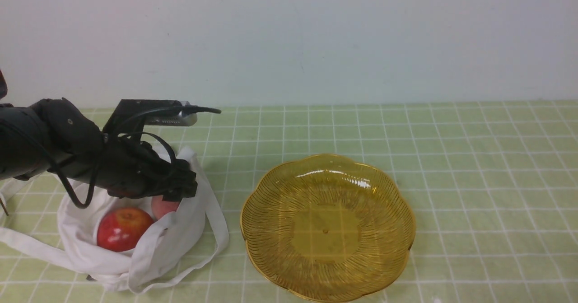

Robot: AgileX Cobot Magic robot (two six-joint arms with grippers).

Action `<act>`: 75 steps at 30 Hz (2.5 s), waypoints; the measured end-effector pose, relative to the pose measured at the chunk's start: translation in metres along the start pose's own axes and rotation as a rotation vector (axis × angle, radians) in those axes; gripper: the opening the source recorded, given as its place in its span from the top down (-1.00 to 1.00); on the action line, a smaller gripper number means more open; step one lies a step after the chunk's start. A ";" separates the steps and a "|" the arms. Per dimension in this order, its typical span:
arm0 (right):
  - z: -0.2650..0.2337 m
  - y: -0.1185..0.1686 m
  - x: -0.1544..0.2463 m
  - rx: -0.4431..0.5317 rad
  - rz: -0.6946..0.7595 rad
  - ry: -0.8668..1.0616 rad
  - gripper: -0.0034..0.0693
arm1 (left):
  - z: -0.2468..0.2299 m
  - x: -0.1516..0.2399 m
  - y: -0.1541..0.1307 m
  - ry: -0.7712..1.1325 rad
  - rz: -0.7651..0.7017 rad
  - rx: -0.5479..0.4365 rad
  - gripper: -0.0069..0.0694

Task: Take the fruit out of the bag on the green coffee tablecloth and place them on the plate.
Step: 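Reach into the white bag and grasp the apple with the left gripper, then place the held apple onto the plate with the left gripper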

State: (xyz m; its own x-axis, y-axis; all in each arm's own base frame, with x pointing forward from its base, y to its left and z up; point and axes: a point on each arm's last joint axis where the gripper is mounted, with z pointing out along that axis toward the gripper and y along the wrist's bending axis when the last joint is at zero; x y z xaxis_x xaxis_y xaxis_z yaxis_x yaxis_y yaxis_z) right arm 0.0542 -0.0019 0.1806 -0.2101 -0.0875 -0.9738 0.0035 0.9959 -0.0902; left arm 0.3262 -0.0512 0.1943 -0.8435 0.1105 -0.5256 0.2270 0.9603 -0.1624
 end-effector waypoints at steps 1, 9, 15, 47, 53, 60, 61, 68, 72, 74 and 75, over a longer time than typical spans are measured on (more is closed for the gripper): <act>0.000 0.000 0.000 0.000 0.000 0.000 0.94 | -0.001 0.000 0.000 -0.004 0.001 0.000 -0.57; 0.000 0.000 0.000 0.000 0.000 0.000 0.94 | -0.046 -0.006 -0.004 -0.061 0.131 -0.046 -0.57; 0.000 0.000 0.000 0.000 0.000 0.000 0.94 | -0.057 0.015 0.011 0.150 -0.034 -0.050 -0.47; 0.000 0.000 0.000 0.000 0.000 0.000 0.94 | -0.019 0.021 0.023 0.269 0.156 -0.148 -0.72; 0.000 0.000 0.000 0.000 0.000 0.000 0.94 | -0.010 0.021 0.026 0.283 0.164 -0.153 -0.92; 0.000 0.000 0.000 0.000 0.000 0.000 0.94 | -0.008 0.020 0.027 0.280 0.143 -0.158 -0.76; 0.000 0.000 0.000 0.000 0.000 0.000 0.94 | -0.008 0.020 0.027 0.281 0.140 -0.159 -0.76; 0.000 0.000 0.000 0.000 0.000 0.000 0.94 | -0.013 0.020 0.025 0.286 0.125 -0.162 -0.76; 0.000 0.000 0.000 0.000 0.000 0.000 0.94 | -0.030 0.022 0.021 0.286 0.122 -0.161 -0.76; 0.000 0.000 0.000 0.000 0.000 0.000 0.94 | -0.044 0.019 0.018 0.237 0.128 -0.168 -0.76; 0.000 0.000 0.000 0.000 0.000 0.000 0.94 | -0.053 0.017 0.016 0.202 0.133 -0.173 -0.76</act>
State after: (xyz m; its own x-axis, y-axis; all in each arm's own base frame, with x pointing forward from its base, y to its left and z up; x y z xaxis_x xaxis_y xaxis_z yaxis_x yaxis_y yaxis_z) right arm 0.0542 -0.0019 0.1806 -0.2101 -0.0875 -0.9738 0.0035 0.9959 -0.0902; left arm 0.2899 -0.0203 0.2276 -0.8957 0.2705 -0.3529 0.2703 0.9614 0.0506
